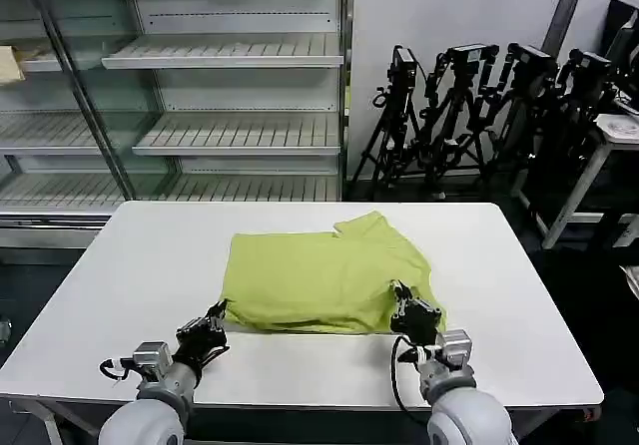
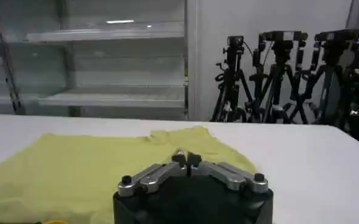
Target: Fold and organize the clothes.
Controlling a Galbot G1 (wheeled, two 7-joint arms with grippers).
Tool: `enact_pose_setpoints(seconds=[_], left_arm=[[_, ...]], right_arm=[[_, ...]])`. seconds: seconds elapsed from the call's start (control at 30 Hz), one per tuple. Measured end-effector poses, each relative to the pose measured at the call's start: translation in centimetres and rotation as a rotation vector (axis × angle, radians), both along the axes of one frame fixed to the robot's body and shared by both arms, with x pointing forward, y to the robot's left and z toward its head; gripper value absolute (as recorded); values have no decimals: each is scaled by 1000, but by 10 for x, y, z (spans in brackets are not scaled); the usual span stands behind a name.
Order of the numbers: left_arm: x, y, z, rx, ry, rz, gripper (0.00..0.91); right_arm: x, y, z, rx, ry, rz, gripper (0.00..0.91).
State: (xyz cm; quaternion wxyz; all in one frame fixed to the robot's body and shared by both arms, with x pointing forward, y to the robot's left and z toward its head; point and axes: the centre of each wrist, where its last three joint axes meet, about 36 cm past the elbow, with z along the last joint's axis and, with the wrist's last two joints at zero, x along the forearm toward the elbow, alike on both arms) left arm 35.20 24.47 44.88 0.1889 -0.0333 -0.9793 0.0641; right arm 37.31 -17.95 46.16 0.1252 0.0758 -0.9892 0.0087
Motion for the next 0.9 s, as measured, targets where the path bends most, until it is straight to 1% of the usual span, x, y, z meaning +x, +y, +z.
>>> enact_pose_setpoints(seconds=[0.23, 0.3, 0.43, 0.47, 0.5, 0.53, 0.57, 0.8, 0.9], left_arm=[[11, -2, -7, 3, 10, 8, 40], [13, -2, -10, 5, 15, 12, 81], [17, -3, -14, 4, 22, 16, 111], [18, -2, -15, 4, 23, 18, 151], [20, -2, -16, 4, 24, 19, 212], [21, -2, -16, 4, 24, 21, 806], [22, -2, -17, 4, 25, 21, 907], [23, -1, -19, -1, 23, 25, 907], [22, -2, -20, -5, 23, 28, 907]], right_arm=[[11, 4, -14, -10, 23, -4, 0], [13, 4, -17, -13, 27, -9, 0], [17, 5, -24, -21, 34, -21, 0], [18, 5, -26, -23, 38, -22, 0], [18, 6, -28, -26, 41, -24, 272], [19, 6, -29, -27, 43, -24, 826], [19, 6, -30, -27, 44, -24, 907], [18, 4, -32, -25, 35, -22, 907], [15, 1, -30, -18, 23, -20, 907]])
